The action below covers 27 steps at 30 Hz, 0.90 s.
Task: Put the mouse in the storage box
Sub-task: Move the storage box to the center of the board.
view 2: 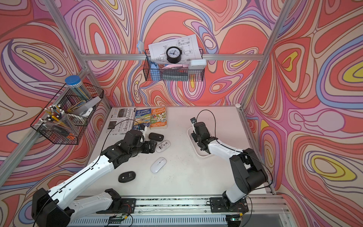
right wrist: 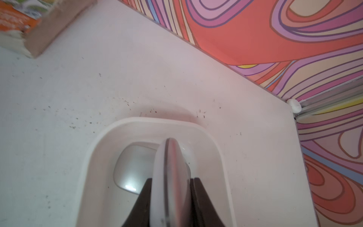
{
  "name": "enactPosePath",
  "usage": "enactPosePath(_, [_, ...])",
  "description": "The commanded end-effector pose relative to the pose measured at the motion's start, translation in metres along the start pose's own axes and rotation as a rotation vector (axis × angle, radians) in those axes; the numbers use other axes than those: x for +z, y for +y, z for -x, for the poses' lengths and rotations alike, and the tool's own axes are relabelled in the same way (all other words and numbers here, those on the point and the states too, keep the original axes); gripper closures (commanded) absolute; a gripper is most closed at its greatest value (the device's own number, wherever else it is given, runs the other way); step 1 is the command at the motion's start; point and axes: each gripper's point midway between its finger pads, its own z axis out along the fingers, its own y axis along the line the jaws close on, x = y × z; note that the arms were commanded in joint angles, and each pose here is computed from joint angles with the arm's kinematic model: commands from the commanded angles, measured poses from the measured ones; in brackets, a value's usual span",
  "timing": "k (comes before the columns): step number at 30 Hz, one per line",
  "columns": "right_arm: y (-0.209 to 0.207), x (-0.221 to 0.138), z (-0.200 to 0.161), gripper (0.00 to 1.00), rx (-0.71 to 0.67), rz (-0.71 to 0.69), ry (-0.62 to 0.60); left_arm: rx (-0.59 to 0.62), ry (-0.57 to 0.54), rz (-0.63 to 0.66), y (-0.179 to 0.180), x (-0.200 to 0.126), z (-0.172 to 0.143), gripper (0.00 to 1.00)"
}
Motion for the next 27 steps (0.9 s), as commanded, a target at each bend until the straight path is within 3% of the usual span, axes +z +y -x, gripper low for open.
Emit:
enactPosePath(1, [-0.009,0.002,-0.006,1.0,-0.034,-0.037,0.034,-0.007,0.021,0.019,0.006,0.0,-0.005,0.1])
enactPosePath(13, [0.055,-0.001,-0.001,1.0,0.045,0.323,0.01,-0.009,0.048,0.019,0.006,0.006,-0.01,0.1])
enactPosePath(21, [0.075,0.006,0.028,1.0,0.14,0.444,-0.054,-0.007,0.054,0.021,0.005,0.007,-0.009,0.09])
enactPosePath(27, [0.074,0.03,0.055,1.0,0.167,0.419,-0.092,-0.009,0.065,0.026,0.005,0.01,-0.01,0.09])
